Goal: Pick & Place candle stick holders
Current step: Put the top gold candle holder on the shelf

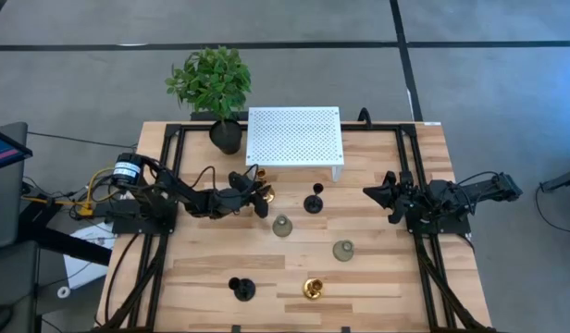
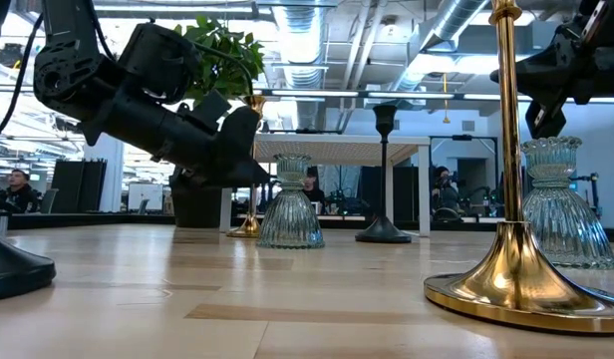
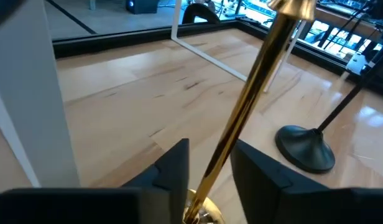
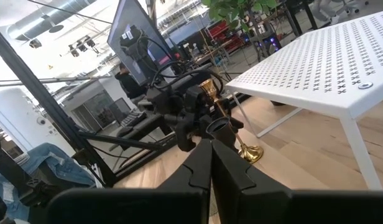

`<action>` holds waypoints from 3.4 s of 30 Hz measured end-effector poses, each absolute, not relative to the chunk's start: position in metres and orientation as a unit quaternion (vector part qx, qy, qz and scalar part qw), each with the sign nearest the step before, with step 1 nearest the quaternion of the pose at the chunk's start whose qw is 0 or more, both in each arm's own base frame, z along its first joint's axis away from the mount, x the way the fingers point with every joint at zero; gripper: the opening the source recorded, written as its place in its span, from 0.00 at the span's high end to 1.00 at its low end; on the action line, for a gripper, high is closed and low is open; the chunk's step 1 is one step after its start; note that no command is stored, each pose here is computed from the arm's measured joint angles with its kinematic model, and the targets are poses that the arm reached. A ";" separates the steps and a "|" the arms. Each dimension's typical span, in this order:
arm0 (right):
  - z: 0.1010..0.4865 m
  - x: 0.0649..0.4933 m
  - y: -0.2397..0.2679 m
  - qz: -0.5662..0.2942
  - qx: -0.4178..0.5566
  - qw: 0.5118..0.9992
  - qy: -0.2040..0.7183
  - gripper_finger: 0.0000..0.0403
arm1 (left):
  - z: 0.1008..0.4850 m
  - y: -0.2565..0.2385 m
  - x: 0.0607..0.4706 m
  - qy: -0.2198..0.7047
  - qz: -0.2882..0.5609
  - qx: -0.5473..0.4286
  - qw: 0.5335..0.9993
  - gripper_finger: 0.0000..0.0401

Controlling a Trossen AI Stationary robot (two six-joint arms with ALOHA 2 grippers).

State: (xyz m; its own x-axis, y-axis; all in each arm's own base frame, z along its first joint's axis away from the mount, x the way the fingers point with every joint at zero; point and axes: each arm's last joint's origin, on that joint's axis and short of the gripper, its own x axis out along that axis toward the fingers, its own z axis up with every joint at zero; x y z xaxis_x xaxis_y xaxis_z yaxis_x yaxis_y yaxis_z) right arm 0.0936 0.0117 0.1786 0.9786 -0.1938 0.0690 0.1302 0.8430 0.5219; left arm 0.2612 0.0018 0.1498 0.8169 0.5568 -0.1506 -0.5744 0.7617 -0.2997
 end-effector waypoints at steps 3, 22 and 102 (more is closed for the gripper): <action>0.179 0.094 0.012 -0.084 0.267 0.958 -0.060 1.00 | 0.150 0.001 0.262 0.030 0.288 -0.170 0.942 0.82; 0.178 0.094 0.012 -0.083 0.266 0.959 -0.059 1.00 | 0.157 -0.008 0.259 0.044 0.243 -0.132 0.960 0.96; 0.359 0.346 0.048 -0.013 0.002 0.993 0.114 0.95 | 0.348 -0.045 0.257 0.026 0.063 -0.041 0.997 0.96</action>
State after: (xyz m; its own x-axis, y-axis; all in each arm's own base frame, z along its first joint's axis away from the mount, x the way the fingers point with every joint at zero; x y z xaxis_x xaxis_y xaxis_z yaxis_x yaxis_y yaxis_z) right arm 0.3458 0.0483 0.3595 0.9735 -0.0245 -0.2273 0.0255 0.9997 0.0012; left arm 0.2566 -0.0455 0.3479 0.9908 0.1233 -0.0567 -0.1275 0.9887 -0.0791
